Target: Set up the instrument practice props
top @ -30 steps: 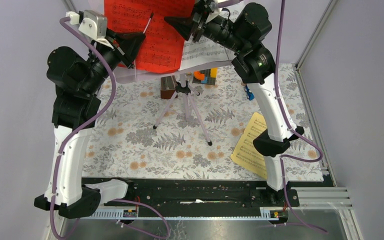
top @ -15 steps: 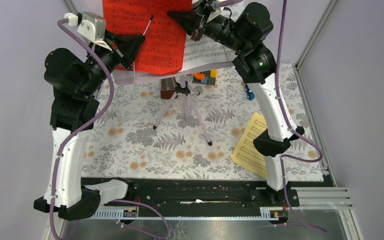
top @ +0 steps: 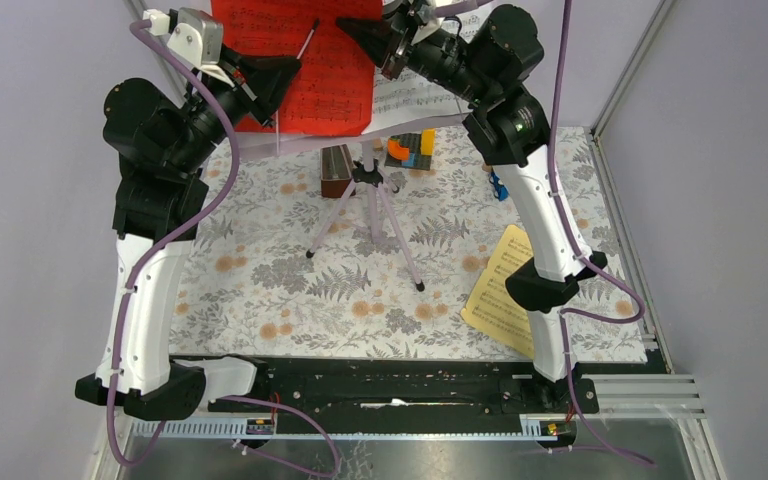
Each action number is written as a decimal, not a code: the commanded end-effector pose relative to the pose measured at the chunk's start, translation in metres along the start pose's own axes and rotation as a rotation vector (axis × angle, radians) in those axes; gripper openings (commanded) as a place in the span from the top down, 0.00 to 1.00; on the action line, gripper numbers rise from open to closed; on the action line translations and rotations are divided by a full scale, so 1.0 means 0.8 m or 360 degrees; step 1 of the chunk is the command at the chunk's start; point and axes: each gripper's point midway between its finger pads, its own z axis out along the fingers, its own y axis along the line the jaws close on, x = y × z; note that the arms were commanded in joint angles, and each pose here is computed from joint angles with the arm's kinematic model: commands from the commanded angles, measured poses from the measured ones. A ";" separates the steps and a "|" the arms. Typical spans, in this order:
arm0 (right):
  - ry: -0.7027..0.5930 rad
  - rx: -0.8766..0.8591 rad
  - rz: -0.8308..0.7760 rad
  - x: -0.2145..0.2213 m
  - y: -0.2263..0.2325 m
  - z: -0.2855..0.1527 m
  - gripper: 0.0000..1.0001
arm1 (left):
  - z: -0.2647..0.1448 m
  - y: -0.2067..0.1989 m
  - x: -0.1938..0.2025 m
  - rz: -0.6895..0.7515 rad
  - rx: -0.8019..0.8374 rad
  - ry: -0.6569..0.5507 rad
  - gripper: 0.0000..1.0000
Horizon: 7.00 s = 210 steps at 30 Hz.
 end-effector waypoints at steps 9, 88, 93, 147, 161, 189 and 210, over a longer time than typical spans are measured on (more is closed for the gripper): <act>-0.0107 0.0067 -0.0106 -0.020 -0.018 0.001 0.82 | -0.014 -0.021 -0.026 0.0021 0.0094 -0.0066 1.00; 0.1506 -0.0002 0.0701 0.251 0.176 -0.433 0.00 | -0.220 -0.086 0.223 0.0313 0.0388 0.0859 0.17; 0.1772 0.0307 0.0980 0.328 0.158 -0.517 0.00 | -0.237 -0.067 0.305 0.0311 0.0370 0.1090 0.17; 0.2394 0.1268 0.1325 0.490 0.037 -0.863 0.01 | 0.079 -0.356 0.699 -0.0364 0.0600 0.1688 0.16; 0.2177 0.1088 0.1706 0.511 0.074 -0.829 0.15 | 0.030 -0.371 0.750 -0.0554 0.0600 0.1866 0.39; 0.1766 0.0721 0.1705 0.443 0.033 -0.740 1.00 | 0.043 -0.334 0.677 -0.0405 0.0750 0.1653 0.39; 0.1576 -0.0242 0.1033 0.297 0.117 -0.542 1.00 | 0.028 -0.286 0.415 0.0242 0.1008 0.1081 0.12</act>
